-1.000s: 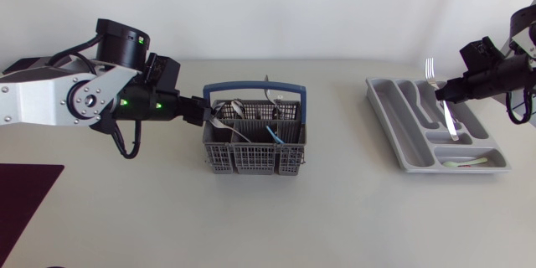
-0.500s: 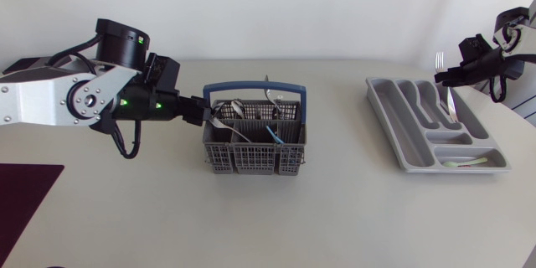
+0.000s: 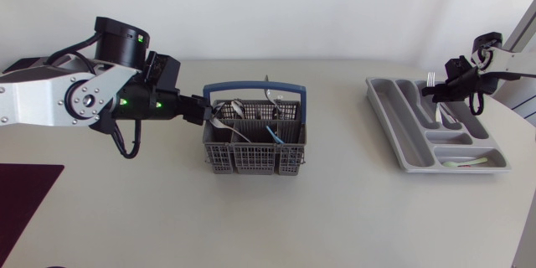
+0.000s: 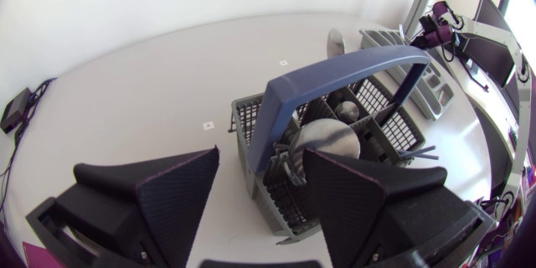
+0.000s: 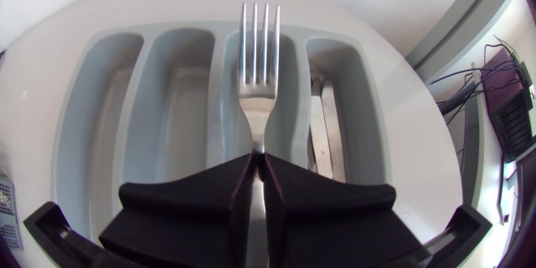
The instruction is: Sort the cutlery from the basket into the organizer compartments.
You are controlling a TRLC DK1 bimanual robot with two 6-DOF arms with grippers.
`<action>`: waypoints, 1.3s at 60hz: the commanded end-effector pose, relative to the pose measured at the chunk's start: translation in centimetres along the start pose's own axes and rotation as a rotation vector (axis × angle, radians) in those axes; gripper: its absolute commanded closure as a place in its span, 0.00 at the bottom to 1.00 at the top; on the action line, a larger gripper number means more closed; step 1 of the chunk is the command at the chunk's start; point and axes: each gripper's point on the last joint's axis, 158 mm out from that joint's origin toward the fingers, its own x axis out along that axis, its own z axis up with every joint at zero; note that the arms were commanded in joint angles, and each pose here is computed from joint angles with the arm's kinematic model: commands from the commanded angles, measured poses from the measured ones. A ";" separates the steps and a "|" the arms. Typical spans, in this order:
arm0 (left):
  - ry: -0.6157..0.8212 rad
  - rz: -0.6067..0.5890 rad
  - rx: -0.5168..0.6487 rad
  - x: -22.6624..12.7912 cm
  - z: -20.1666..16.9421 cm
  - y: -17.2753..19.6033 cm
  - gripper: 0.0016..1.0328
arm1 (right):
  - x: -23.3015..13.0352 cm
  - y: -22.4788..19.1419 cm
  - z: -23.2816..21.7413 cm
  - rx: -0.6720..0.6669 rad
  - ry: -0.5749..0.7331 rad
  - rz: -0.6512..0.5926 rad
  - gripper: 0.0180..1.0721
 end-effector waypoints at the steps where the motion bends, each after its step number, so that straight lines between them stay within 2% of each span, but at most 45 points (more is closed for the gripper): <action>1: -0.017 -0.002 -0.025 -0.4 0.2 -0.3 0.33 | 1.3 -0.1 -0.5 0.021 0.019 -0.008 0.90; 6: -0.020 -0.002 -0.024 -0.6 0.2 -0.3 0.33 | 1.9 -0.1 -1.2 0.021 0.040 -0.022 0.87; 18: -0.033 0.004 -0.023 -1.1 0.5 -0.2 0.33 | 1.7 0.8 -2.0 0.015 0.054 -0.017 0.54; 25: -0.040 0.004 -0.021 -1.4 0.6 -0.3 0.33 | -0.8 1.2 -0.9 0.001 0.013 -0.040 0.36; 35: -0.041 0.003 -0.022 -1.4 0.7 -0.6 0.33 | -5.1 3.6 -0.1 -0.033 -0.035 -0.034 0.31; 44: -0.045 0.032 -0.019 -1.2 0.9 -0.6 0.33 | -9.6 6.8 -0.2 -0.076 -0.080 -0.013 0.31; 50: -0.045 0.054 -0.024 -0.7 0.9 -0.8 0.42 | -12.7 9.9 -0.9 -0.114 -0.107 0.014 0.31; 54: -0.041 0.062 -0.025 -0.4 0.7 -0.9 0.44 | -14.4 11.8 -1.4 -0.136 -0.120 0.034 0.31; 62: -0.029 0.103 -0.030 0.2 0.5 -0.8 0.64 | -17.6 14.9 -2.2 -0.167 -0.155 0.068 0.28; 65: -0.016 0.112 -0.030 0.4 0.1 -0.7 0.68 | -18.5 16.0 -2.4 -0.182 -0.167 0.081 0.28; 78: 0.064 0.135 -0.049 1.7 -1.9 -0.4 0.72 | -20.2 18.8 -3.5 -0.217 -0.180 0.115 0.28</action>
